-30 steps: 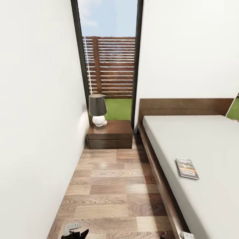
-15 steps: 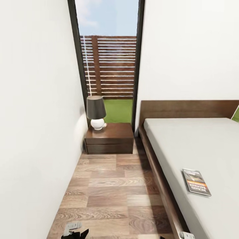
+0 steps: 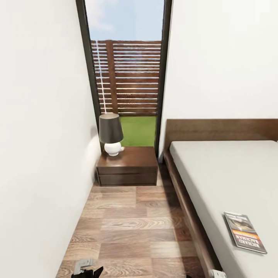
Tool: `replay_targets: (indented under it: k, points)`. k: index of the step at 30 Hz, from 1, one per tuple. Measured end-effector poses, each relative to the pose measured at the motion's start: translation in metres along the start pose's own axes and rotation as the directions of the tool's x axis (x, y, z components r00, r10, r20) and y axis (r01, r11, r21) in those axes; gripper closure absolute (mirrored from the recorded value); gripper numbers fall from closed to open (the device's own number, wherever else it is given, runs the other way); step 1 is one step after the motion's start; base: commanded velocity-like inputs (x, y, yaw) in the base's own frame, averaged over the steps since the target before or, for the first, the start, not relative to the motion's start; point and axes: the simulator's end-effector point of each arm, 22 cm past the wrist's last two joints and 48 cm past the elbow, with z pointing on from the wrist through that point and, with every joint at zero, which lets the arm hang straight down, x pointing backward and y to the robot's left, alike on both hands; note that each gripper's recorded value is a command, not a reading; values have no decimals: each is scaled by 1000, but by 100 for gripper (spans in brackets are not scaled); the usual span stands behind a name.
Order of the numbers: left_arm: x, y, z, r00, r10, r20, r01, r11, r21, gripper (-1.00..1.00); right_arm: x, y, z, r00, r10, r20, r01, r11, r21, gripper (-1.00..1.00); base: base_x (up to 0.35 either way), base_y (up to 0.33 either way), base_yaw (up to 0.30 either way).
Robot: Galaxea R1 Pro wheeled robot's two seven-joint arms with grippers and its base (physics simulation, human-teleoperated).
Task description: In the bedroom, move the book from the bed onto either nightstand, and place the two sandals side by side next to the bed.
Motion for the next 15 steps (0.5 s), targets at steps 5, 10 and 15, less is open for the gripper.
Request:
replay_targets:
  k: [5, 10, 15]
  points:
    - [0, 0, 0, 1000, 0, 0, 0, 1000, 0, -100, 0, 0, 0, 1000, 0, 0, 0, 1000, 0, -100, 331, 84, 0]
    - [0, 0, 0, 1000, 0, 0, 0, 1000, 0, -100, 0, 0, 0, 1000, 0, 0, 0, 1000, 0, -100, 331, 84, 0]
    - [0, 0, 0, 1000, 0, 0, 0, 1000, 0, -100, 0, 0, 0, 1000, 0, 0, 0, 1000, 0, -100, 331, 84, 0]
